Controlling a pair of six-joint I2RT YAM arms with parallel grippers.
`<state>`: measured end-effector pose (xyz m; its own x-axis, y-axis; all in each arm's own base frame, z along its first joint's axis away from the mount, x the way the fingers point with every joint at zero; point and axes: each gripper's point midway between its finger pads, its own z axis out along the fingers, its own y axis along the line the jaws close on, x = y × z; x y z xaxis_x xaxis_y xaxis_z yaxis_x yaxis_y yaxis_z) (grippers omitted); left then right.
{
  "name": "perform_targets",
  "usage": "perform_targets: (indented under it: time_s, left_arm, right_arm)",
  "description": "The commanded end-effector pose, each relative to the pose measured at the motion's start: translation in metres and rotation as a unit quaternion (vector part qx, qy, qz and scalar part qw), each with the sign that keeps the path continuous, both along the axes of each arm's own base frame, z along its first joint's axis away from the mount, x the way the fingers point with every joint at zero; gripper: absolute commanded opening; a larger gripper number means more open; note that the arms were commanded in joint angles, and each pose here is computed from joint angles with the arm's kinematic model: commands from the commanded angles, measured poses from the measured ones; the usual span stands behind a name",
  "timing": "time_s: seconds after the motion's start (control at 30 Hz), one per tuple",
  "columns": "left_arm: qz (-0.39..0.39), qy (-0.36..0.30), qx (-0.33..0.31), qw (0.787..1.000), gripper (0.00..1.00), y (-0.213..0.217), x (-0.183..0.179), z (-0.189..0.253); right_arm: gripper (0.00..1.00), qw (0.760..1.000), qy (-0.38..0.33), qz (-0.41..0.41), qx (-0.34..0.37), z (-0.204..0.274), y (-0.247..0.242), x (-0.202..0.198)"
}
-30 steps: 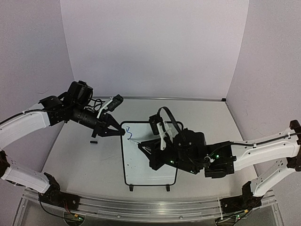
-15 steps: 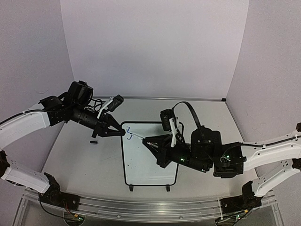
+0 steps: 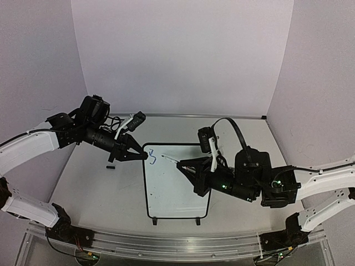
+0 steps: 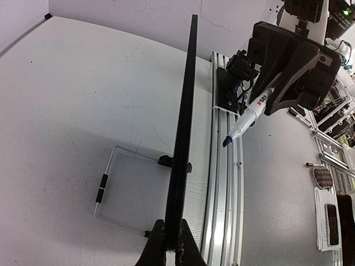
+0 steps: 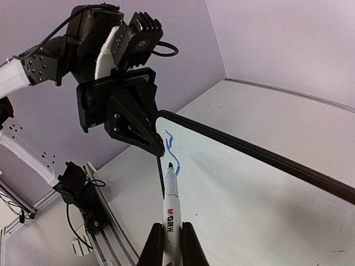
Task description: Write a sentence on the whiteboard
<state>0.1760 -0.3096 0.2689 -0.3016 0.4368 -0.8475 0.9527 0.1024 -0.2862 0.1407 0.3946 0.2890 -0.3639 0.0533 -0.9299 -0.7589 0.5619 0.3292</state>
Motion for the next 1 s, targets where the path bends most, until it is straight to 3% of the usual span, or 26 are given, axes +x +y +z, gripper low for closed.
perform_targets:
  time_s: [0.0, 0.97]
  left_arm:
    - [0.01, -0.011, 0.011, 1.0, 0.0, 0.001, 0.006, -0.007]
    - [0.005, -0.001, 0.014, 1.0, 0.0, -0.002, 0.007, -0.012]
  right_arm:
    - [0.0, 1.0, -0.008, -0.013, -0.012, 0.0, -0.002, 0.006]
    - [0.0, 0.999, -0.024, -0.037, -0.031, -0.002, 0.017, 0.018]
